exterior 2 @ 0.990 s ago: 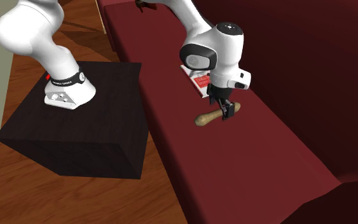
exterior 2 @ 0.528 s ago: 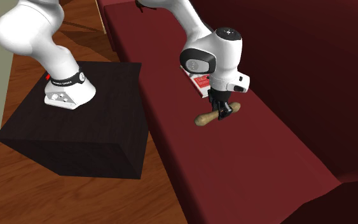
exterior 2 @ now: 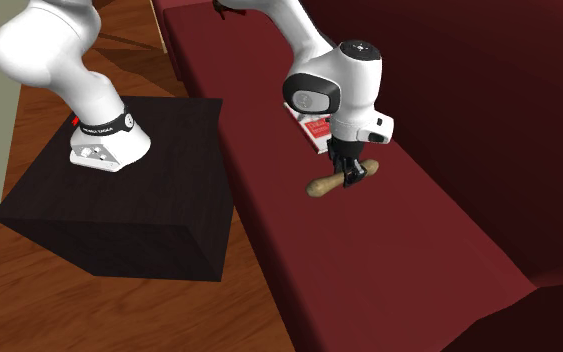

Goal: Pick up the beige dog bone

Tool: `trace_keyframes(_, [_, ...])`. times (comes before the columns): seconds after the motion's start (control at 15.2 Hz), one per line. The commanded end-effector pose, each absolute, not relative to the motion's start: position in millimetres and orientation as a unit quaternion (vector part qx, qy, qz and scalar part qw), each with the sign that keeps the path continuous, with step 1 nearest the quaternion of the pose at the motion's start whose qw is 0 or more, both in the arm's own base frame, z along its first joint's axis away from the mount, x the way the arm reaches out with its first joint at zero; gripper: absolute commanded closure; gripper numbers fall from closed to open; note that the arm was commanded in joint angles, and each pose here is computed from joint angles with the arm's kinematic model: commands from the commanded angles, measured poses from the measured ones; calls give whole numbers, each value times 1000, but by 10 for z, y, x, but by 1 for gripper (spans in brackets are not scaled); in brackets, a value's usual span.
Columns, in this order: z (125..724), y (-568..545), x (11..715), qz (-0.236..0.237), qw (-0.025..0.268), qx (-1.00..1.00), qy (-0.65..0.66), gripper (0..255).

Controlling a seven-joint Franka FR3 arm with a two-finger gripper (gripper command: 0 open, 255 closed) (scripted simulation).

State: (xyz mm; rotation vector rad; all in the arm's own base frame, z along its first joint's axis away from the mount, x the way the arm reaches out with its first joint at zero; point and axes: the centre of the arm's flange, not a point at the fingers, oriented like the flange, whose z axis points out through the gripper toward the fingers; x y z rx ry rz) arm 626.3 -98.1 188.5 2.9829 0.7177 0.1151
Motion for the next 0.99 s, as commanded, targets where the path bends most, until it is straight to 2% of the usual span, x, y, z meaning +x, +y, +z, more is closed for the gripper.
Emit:
trace_keyframes(0.0, [1984, -975, 6266, 38, 36, 971, 234, 255])
trace_keyframes(0.92, [2626, -975, 6265, 38, 36, 971, 234, 255])
